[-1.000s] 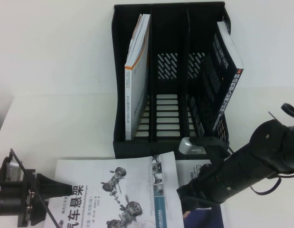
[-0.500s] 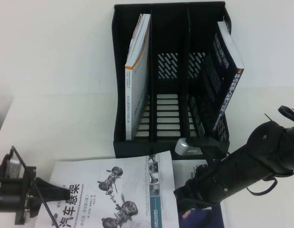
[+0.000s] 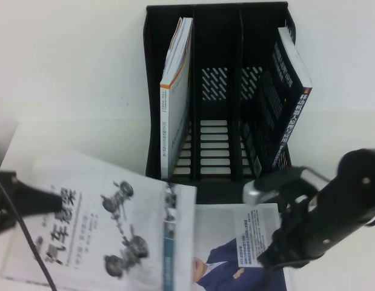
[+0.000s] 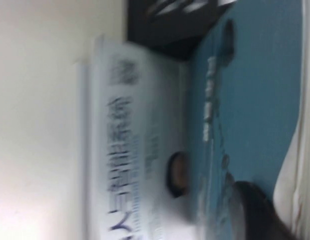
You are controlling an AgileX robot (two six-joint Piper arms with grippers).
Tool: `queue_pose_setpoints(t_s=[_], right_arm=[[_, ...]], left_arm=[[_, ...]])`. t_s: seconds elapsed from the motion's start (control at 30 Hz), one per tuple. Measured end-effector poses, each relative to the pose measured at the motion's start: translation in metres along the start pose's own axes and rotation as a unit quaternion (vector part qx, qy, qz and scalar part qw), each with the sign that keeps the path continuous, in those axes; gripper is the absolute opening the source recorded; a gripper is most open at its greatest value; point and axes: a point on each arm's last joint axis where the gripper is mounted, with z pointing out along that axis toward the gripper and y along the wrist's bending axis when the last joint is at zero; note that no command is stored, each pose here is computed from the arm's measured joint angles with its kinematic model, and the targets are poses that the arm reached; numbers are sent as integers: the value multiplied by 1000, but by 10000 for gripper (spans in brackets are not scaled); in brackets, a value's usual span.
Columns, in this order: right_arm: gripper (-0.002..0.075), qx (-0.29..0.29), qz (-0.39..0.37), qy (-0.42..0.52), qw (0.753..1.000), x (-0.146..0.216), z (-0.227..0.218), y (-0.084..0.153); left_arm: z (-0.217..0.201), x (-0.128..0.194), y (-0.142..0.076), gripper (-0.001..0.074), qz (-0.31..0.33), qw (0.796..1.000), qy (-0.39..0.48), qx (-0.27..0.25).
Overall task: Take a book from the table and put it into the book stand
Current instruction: Pick up the book with your left arm, then place the book on the book shelf
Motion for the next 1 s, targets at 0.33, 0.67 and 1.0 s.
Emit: queue_pose_setpoints(t_s=[0.33, 0.67, 1.0], right_arm=[[-1, 12, -9, -74, 997, 9, -70, 15], [-1, 48, -1, -129, 990, 46, -143, 25], [-1, 97, 73, -189, 975, 99, -203, 27]], left_arm=[[-42, 10, -126, 120, 141, 987, -65, 29], [-50, -8, -201, 120, 209, 961, -171, 65], [21, -61, -199, 120, 154, 969, -187, 41]])
